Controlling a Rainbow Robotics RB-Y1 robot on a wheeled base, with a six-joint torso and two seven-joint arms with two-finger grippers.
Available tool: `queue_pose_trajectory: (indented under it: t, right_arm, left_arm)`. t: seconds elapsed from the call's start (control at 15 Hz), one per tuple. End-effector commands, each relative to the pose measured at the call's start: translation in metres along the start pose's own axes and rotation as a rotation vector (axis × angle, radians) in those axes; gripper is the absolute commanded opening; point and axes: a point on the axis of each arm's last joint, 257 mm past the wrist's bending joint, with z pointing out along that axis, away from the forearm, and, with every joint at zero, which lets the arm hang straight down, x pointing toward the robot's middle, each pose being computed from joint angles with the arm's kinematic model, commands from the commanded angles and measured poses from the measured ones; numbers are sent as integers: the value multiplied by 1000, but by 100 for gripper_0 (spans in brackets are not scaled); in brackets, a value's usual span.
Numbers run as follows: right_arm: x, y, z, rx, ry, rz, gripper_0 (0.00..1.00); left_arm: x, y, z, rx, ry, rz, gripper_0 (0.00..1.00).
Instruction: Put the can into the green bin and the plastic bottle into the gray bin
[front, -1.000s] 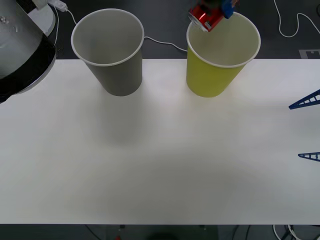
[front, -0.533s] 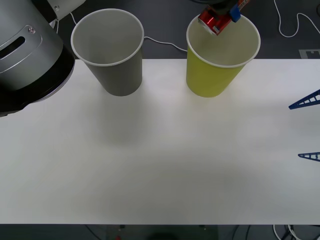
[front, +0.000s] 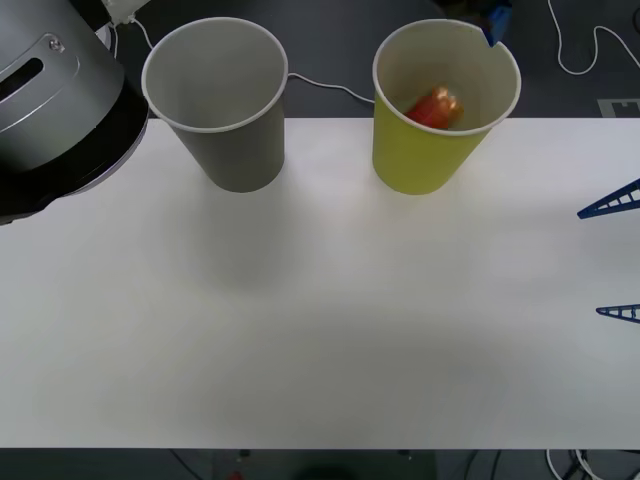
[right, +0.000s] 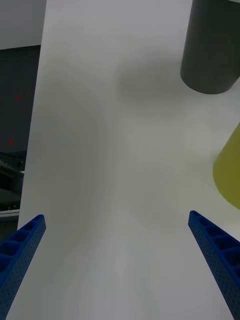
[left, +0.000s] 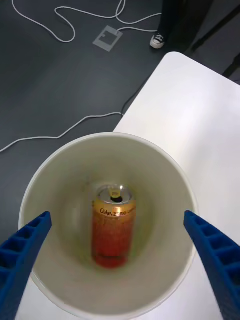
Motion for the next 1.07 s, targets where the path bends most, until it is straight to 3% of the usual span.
queue_pose_trajectory:
  t: [0.07, 0.2, 0.6, 0.73, 1.07]
  right_arm:
    - [0, 0, 0, 0, 0, 0, 100]
    - [0, 0, 0, 0, 0, 0, 100]
    - [0, 0, 0, 0, 0, 0, 100]
    - [0, 0, 0, 0, 0, 0, 100]
    - [0, 0, 0, 0, 0, 0, 100]
  left_arm:
    - [10, 10, -28, 30, 37, 52, 100]
    - [23, 11, -48, 49, 56, 94, 100]
    - [90, 40, -117, 94, 52, 212, 100]
    - [116, 55, -137, 115, 47, 239, 100]
    - [192, 91, -172, 156, 71, 254, 100]
